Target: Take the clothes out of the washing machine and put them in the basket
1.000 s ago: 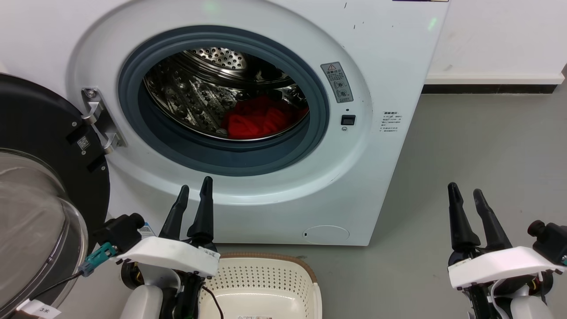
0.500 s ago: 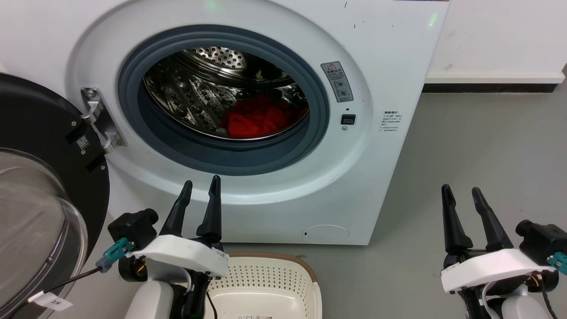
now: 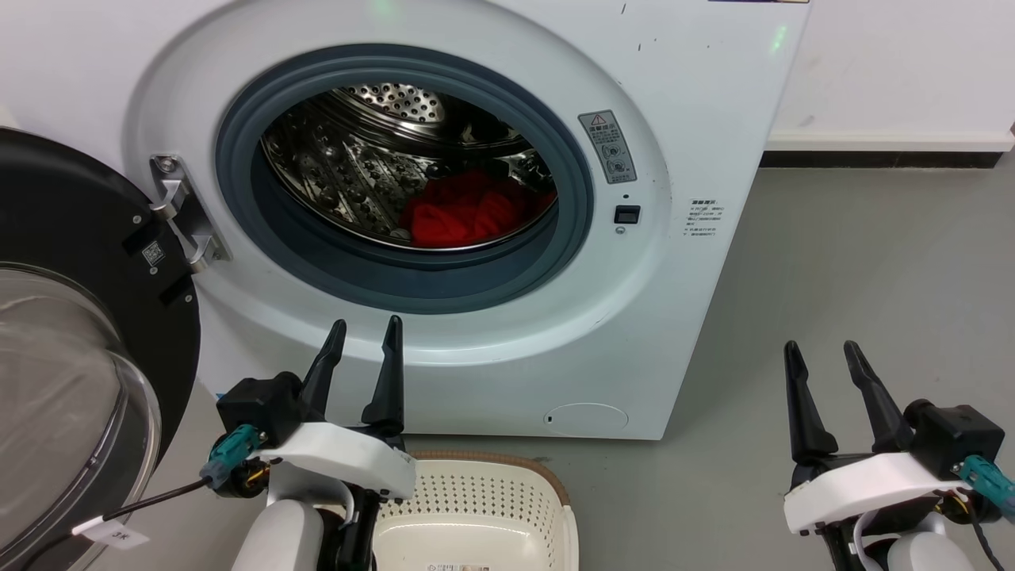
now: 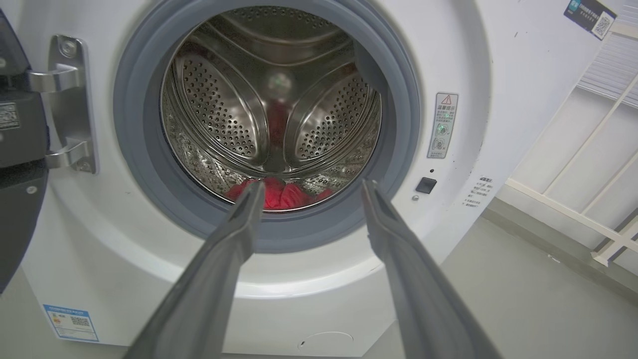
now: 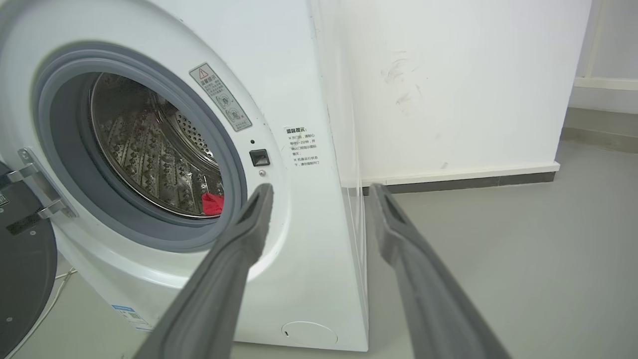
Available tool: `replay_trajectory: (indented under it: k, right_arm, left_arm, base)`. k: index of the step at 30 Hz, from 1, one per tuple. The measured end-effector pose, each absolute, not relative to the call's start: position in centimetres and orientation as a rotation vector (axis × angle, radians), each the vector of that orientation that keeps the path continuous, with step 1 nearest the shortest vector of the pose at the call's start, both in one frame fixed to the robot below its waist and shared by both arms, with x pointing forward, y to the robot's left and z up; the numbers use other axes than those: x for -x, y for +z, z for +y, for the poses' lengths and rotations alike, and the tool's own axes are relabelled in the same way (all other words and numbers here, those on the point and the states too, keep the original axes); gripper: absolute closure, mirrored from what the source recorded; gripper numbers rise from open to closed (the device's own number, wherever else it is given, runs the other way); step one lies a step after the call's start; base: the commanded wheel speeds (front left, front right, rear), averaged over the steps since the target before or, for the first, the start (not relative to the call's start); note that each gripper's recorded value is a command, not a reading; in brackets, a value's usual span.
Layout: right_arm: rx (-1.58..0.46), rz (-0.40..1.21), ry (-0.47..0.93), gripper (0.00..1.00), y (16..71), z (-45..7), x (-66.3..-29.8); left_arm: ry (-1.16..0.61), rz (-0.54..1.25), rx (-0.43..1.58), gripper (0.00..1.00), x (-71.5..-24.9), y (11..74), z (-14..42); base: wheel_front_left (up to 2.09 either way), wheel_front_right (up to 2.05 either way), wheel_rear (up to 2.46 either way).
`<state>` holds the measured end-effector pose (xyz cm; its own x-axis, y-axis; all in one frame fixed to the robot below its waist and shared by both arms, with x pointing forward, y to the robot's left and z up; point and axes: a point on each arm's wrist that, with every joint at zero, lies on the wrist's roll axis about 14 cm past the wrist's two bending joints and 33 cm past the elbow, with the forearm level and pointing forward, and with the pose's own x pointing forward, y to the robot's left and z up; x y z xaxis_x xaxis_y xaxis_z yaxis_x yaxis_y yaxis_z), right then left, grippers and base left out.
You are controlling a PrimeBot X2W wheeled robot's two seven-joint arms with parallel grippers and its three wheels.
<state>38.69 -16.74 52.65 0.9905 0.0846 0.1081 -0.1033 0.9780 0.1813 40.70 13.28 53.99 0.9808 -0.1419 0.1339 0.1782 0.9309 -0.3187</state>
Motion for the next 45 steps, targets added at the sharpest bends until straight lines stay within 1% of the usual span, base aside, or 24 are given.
replay_trajectory:
  k: [32,45]
  right_arm:
    - [0.046,-0.111,0.139,0.0,52.4,-15.8,-38.7]
    - [0.047,-0.118,0.145,0.0,52.4,-15.6,-38.8]
  left_arm:
    - [-0.181,-0.145,0.087,0.0,-40.8,53.8,12.6]
    - [-0.171,-0.138,0.083,0.0,-40.9,53.5,13.0]
  base:
    - [0.0,0.0,0.0]
    - [0.0,0.0,0.0]
